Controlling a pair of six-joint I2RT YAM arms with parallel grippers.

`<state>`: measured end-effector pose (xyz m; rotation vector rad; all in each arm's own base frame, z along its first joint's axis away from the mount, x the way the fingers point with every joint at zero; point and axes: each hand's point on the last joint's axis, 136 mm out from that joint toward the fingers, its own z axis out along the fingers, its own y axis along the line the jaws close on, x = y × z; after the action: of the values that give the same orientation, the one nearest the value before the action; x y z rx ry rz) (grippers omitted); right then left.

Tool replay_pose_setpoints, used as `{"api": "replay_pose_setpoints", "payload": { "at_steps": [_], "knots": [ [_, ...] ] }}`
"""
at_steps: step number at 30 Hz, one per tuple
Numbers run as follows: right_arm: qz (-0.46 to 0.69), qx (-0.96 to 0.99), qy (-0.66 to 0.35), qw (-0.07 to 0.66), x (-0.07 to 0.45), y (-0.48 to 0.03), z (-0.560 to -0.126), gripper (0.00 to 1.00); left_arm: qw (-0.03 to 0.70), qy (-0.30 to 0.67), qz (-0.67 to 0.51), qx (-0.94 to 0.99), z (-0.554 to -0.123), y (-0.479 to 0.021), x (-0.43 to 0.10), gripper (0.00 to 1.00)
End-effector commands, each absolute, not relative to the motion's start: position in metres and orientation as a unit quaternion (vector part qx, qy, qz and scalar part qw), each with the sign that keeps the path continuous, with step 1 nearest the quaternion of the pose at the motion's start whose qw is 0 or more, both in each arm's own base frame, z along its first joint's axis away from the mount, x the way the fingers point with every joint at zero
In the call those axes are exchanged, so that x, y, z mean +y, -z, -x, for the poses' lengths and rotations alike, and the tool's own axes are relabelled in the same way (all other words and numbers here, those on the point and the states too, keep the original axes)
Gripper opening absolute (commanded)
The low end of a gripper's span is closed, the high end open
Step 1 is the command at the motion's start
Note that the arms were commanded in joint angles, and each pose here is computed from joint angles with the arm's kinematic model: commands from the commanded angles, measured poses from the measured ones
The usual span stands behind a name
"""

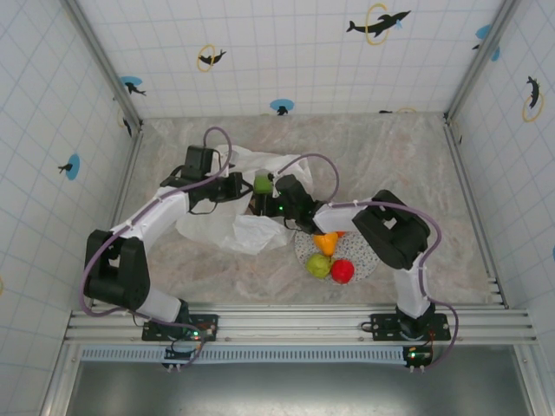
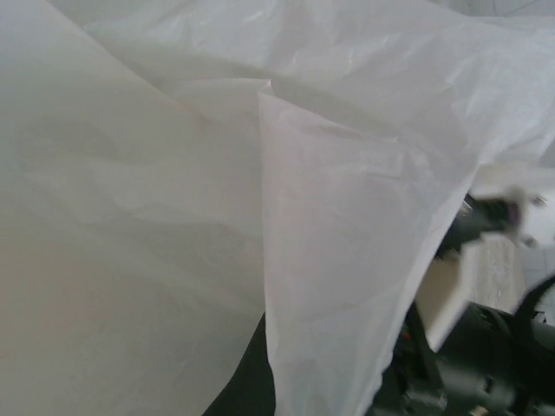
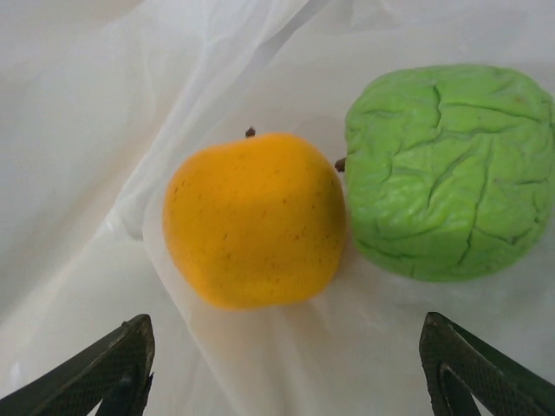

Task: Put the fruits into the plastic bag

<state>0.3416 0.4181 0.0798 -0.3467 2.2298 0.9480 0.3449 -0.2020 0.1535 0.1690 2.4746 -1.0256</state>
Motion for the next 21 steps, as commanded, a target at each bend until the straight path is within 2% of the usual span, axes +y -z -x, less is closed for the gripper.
{"api": "replay_pose_setpoints", "payload": {
  "at_steps": [1, 8, 21],
  "knots": [
    [0.199, 0.861, -0.285, 0.372, 0.398, -0.096, -0.332, 0.82, 0.240, 0.379, -0.086, 0.890, -0.343, -0.168, -0.198, 0.00],
    [0.260, 0.857, -0.211, 0.392, 0.371, -0.121, -0.311, 0.82, 0.243, 0.361, -0.122, 0.892, -0.343, -0.170, -0.196, 0.00],
    [0.315, 0.835, -0.203, 0.403, 0.313, -0.148, -0.264, 0.75, 0.246, 0.352, -0.128, 0.894, -0.349, -0.167, -0.193, 0.00]
  ]
}}
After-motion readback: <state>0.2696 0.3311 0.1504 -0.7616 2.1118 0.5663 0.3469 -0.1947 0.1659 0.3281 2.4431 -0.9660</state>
